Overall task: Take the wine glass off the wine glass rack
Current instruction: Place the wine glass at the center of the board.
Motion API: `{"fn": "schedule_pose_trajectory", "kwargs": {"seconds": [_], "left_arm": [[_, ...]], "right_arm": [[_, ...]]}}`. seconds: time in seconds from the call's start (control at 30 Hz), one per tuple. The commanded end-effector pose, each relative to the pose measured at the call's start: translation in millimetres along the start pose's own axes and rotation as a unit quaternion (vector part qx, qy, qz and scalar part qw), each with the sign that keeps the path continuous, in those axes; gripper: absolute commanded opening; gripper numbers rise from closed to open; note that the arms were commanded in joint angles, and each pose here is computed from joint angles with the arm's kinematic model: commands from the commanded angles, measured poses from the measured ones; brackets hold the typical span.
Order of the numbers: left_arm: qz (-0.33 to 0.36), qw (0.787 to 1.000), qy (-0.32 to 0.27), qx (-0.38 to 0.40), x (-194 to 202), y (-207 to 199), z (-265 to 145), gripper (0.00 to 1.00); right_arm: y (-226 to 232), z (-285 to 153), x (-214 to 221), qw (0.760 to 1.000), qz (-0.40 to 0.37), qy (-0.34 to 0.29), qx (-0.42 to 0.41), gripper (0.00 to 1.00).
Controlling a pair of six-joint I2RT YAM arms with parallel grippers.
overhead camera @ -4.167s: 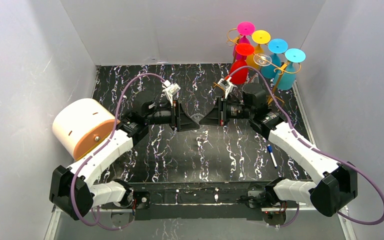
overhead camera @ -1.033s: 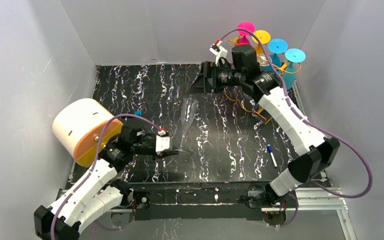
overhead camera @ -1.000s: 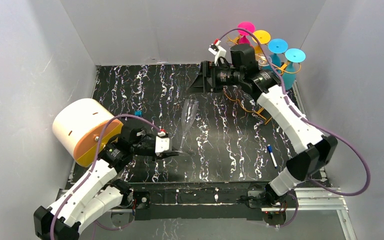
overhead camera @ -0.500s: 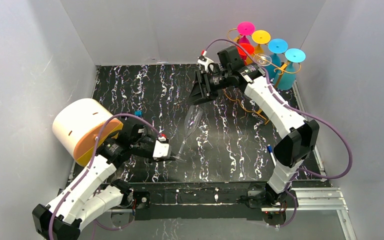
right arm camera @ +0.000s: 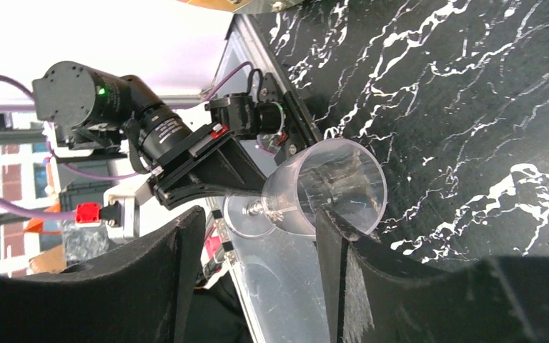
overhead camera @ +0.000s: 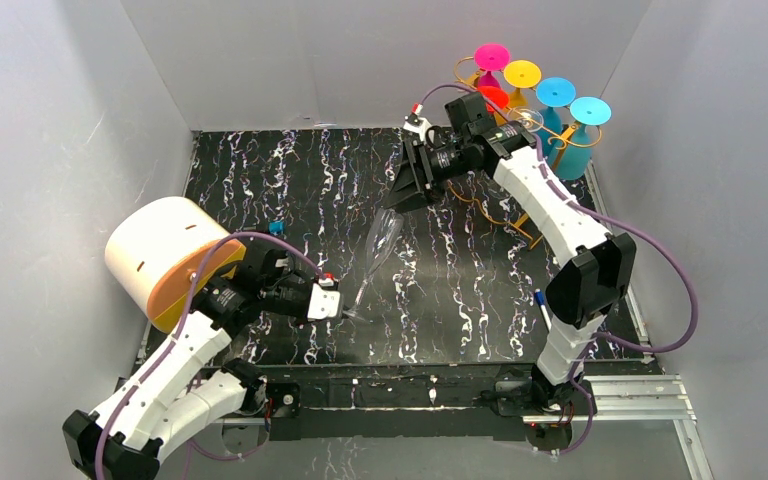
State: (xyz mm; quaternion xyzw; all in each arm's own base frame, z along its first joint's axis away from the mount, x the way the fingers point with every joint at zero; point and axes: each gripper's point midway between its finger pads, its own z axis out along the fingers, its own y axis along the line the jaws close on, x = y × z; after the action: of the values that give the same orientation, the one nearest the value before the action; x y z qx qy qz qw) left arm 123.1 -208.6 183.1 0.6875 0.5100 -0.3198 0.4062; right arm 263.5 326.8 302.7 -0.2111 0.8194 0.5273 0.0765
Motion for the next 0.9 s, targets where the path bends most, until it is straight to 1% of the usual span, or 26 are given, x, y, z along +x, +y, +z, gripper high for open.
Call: {"fn": "schedule_pose_trajectory", "kwargs": {"seconds": [0.0, 0.1, 0.27, 0.4, 0.53, 0.6, 0.7, 0.8, 0.83, 0.87], "left_arm": [[0.033, 0.999, -0.009, -0.011, -15, 9, -6, 0.0], [0.037, 0.999, -0.006, -0.012, -14, 12, -5, 0.0], [0.041, 0.999, -0.009, -0.011, -15, 17, -2, 0.0], [0.045, 0.999, -0.01, -0.014, -17, 20, -3, 0.0], [0.048, 0.999, -0.014, -0.013, -21, 21, -3, 0.0], [0.049, 0.999, -0.016, -0.012, -23, 20, -4, 0.0], [0.047, 0.999, -0.017, -0.013, -24, 19, -5, 0.0], [0.043, 0.999, -0.02, -0.012, -26, 18, -6, 0.0], [0.044, 0.999, -0.02, -0.012, -26, 18, -6, 0.0], [0.046, 0.999, -0.02, -0.013, -26, 19, -6, 0.0]], "right_arm": [[33, -3, 12, 0.995, -0.008, 0.04, -0.087, 0.65], [32, -1, 19, 0.994, -0.007, 0.055, -0.089, 0.65], [35, 1, 26, 0.992, -0.001, 0.071, -0.103, 0.58], [28, 5, 27, 0.993, 0.002, 0.076, -0.094, 0.6], [9, 13, 13, 0.998, 0.002, 0.056, -0.038, 0.62], [10, 15, 9, 0.997, 0.002, 0.057, -0.043, 0.62], [4, 14, 0, 0.998, -0.005, 0.05, -0.03, 0.64], [1, 3, -14, 0.999, -0.023, 0.028, -0.022, 0.66], [0, -1, -19, 0.999, -0.022, 0.019, -0.027, 0.66], [-1, -4, -23, 0.999, -0.015, 0.013, -0.03, 0.63]]}}
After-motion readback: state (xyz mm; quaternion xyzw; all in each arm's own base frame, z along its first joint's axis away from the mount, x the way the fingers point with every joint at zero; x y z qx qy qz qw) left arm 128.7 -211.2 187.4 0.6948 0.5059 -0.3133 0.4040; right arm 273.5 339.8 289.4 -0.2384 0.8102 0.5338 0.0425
